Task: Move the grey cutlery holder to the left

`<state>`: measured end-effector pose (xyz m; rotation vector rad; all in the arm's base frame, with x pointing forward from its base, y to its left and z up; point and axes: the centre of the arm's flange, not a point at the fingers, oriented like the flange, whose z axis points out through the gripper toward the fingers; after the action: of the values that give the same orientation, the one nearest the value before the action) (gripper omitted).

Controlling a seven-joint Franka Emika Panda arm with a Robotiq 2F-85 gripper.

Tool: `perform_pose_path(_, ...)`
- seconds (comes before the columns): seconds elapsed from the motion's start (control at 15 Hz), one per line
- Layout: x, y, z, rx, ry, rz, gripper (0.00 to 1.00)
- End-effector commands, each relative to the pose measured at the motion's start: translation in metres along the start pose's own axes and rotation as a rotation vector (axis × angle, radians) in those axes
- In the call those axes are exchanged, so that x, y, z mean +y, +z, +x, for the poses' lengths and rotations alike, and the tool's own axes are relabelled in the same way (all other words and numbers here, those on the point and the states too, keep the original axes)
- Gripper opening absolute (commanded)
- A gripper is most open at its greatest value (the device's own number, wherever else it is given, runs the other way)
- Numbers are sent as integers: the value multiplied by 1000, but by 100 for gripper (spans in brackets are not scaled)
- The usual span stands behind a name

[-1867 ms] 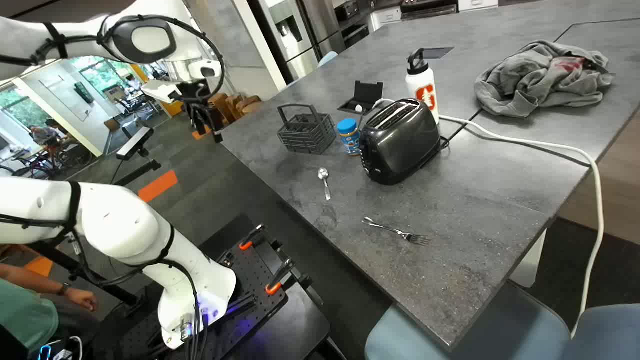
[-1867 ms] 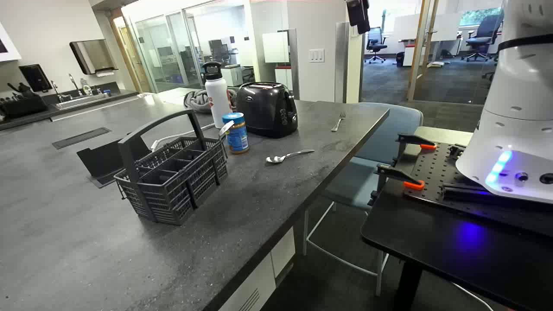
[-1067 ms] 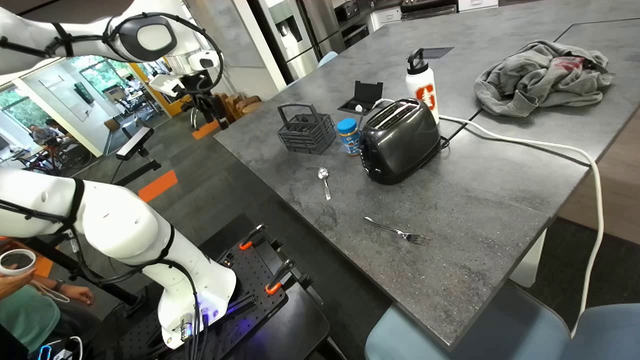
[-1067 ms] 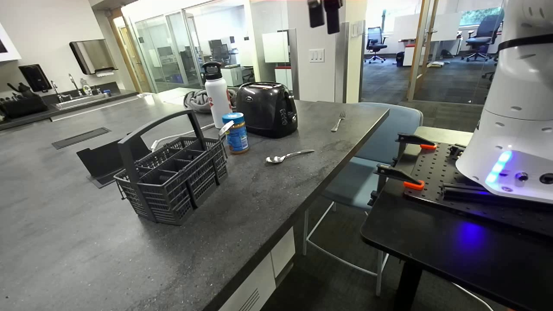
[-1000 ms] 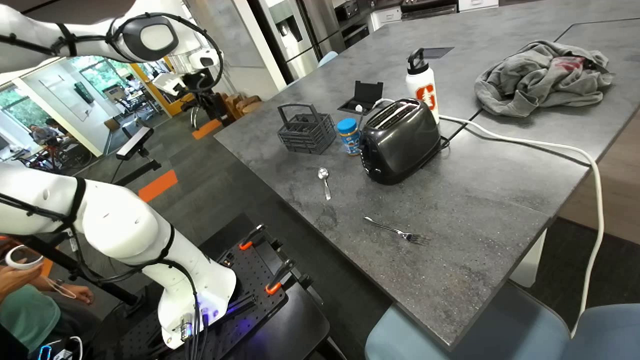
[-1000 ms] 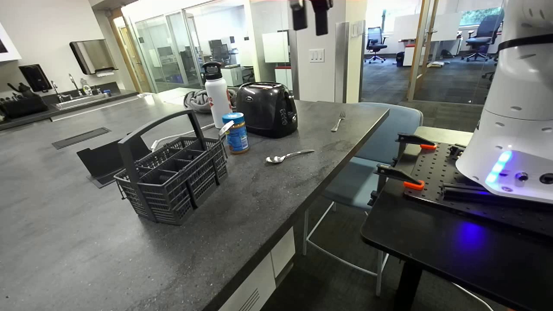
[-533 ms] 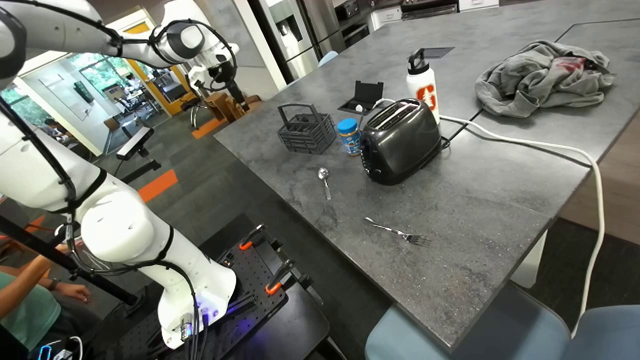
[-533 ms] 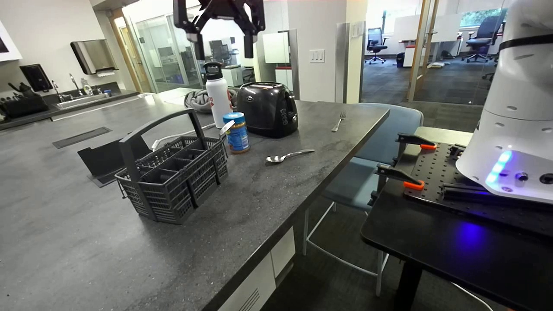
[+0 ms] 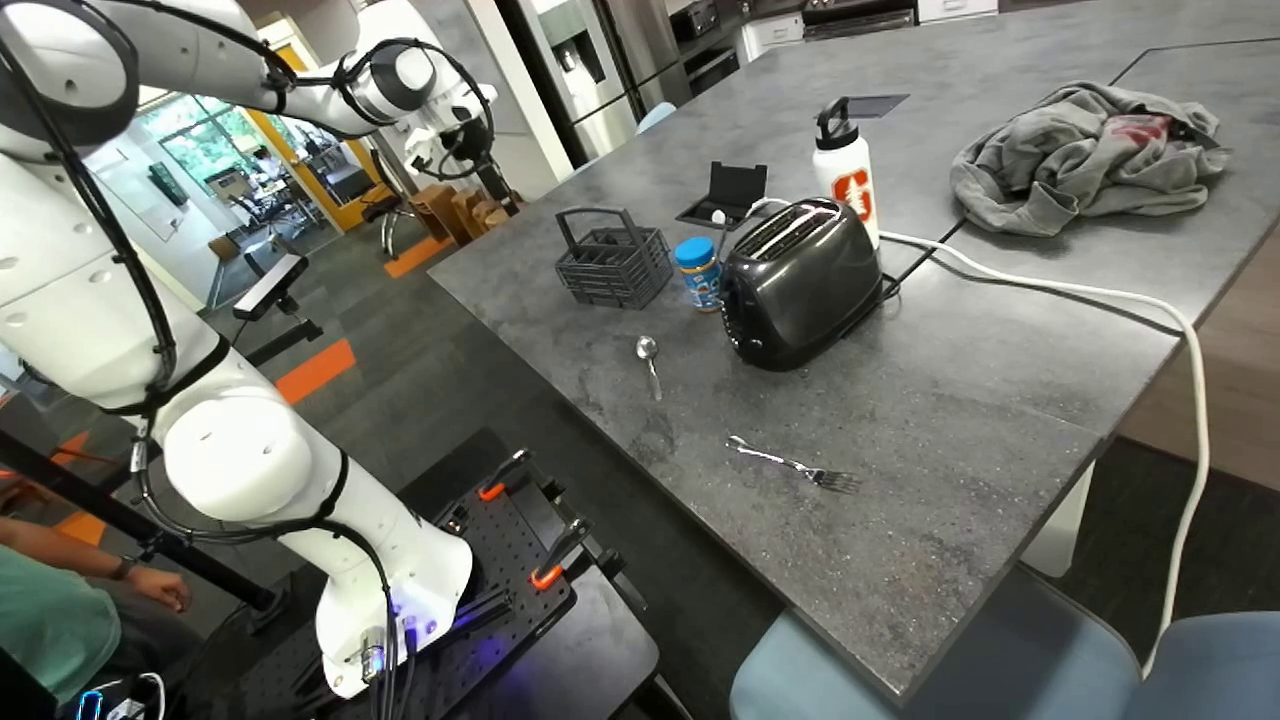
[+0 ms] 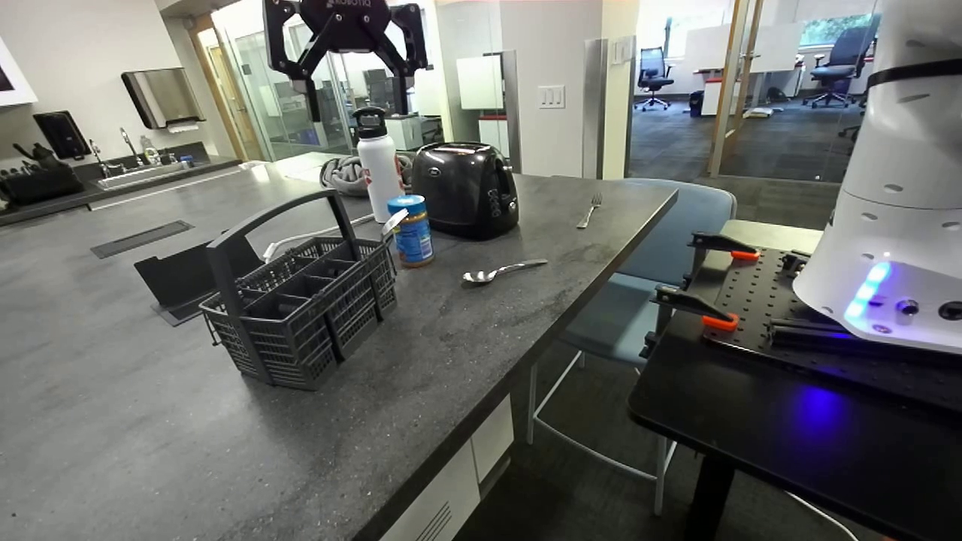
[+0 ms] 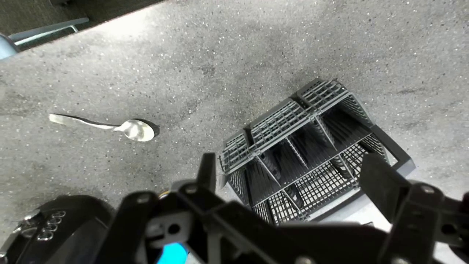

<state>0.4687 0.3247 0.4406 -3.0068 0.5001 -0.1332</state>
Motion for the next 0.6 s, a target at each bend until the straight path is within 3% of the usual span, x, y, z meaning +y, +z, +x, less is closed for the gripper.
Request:
perform_pose_path(0.0, 0, -1, 0, 1, 0, 1, 100)
perform_pose_path(0.13, -21, 0, 6, -2, 94, 10, 100)
perform_pose_path(0.53, -86, 19, 24, 100, 387, -156, 100)
